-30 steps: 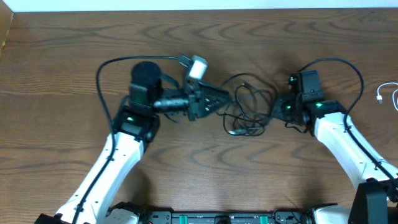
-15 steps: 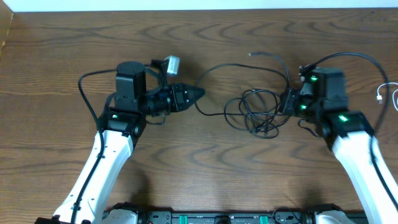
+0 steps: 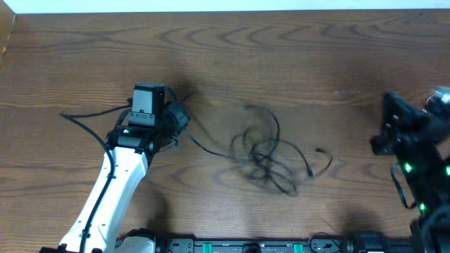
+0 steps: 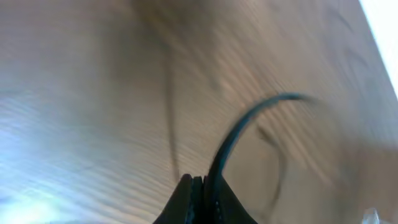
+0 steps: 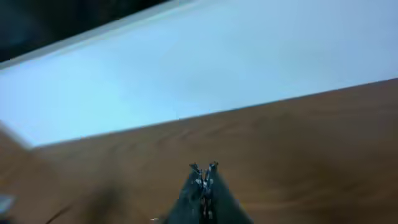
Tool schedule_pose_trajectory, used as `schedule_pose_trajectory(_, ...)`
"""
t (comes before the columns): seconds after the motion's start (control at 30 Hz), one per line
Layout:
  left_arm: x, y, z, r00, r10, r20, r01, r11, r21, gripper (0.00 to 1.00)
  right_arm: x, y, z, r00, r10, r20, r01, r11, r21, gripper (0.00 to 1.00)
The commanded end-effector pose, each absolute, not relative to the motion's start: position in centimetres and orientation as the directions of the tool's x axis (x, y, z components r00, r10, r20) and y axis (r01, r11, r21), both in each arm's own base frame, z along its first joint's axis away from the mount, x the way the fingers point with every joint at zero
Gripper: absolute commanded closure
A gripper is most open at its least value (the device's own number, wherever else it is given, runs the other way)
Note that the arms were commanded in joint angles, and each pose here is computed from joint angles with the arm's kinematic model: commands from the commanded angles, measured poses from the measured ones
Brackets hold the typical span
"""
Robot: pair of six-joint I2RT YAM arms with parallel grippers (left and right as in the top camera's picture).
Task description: Untangle cables
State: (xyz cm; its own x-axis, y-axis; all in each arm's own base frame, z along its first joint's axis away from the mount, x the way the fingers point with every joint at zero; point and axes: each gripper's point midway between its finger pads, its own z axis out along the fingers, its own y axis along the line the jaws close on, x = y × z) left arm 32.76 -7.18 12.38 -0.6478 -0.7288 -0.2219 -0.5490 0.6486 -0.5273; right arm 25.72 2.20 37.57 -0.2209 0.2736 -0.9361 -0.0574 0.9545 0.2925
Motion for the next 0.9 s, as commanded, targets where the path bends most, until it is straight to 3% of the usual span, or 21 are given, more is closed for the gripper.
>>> schedule_pose_trajectory(0.0,32.7,-3.2,12.1,-0.438,-0.873,-0.217,-0.724,0.485,-0.490,0.92,25.4,-1.0,36.7,-0.210,0.259,-0.943,0.121,0.964,0.237,0.99)
schedule_pose_trajectory(0.07,32.7,-2.8,12.1,-0.409,-0.895,-0.178,-0.742,0.440,-0.507,0.92,25.2,-0.8,35.3,-0.263,0.281,-0.923,0.129,0.958,0.255,0.97)
schedule_pose_trajectory(0.13,33.0,-3.8,12.5,-0.439,-0.890,-0.121,-0.719,0.429,-0.547,0.92,25.3,-0.1,34.0,-0.324,0.303,-0.896,0.115,0.953,0.280,0.83)
schedule_pose_trajectory(0.27,34.3,-7.8,14.8,-0.657,-0.740,-0.143,-0.482,0.558,-0.675,0.92,25.7,2.9,31.4,-0.471,0.299,-0.830,-0.003,0.940,0.340,0.73)
schedule_pose_trajectory(0.3,34.4,-8.8,15.3,-0.706,-0.687,-0.173,-0.407,0.593,-0.695,0.86,25.9,3.8,30.8,-0.508,0.295,-0.809,-0.034,0.932,0.362,0.71)
schedule_pose_trajectory(0.37,34.2,-9.7,15.5,-0.745,-0.637,-0.198,-0.350,0.626,-0.697,0.63,26.3,5.7,29.5,-0.582,0.285,-0.762,-0.104,0.903,0.417,0.64)
schedule_pose_trajectory(0.43,33.7,-10.1,15.1,-0.760,-0.623,-0.186,-0.354,0.637,-0.685,0.28,26.4,7.9,27.8,-0.672,0.267,-0.691,-0.167,0.854,0.493,0.57)
schedule_pose_trajectory(0.47,33.3,-10.4,14.9,-0.768,-0.616,-0.176,-0.358,0.641,-0.679,0.15,26.3,8.9,26.9,-0.719,0.251,-0.648,-0.191,0.825,0.531,0.53)
schedule_pose_trajectory(0.5,33.0,-10.6,14.7,-0.775,-0.609,-0.168,-0.361,0.645,-0.674,0.10,26.1,9.8,26.2,-0.756,0.221,-0.617,-0.217,0.803,0.555,0.51)
schedule_pose_trajectory(0.63,31.8,-11.8,14.1,-0.805,-0.578,-0.136,-0.364,0.662,-0.655,0.09,25.2,12.5,22.5,-0.857,0.054,-0.512,-0.299,0.758,0.580,0.32)
schedule_pose_trajectory(0.87,30.1,-14.8,13.7,-0.854,-0.505,-0.124,-0.323,0.702,-0.634,0.09,23.3,16.8,16.8,-0.932,-0.178,-0.315,-0.342,0.724,0.600,0.33)
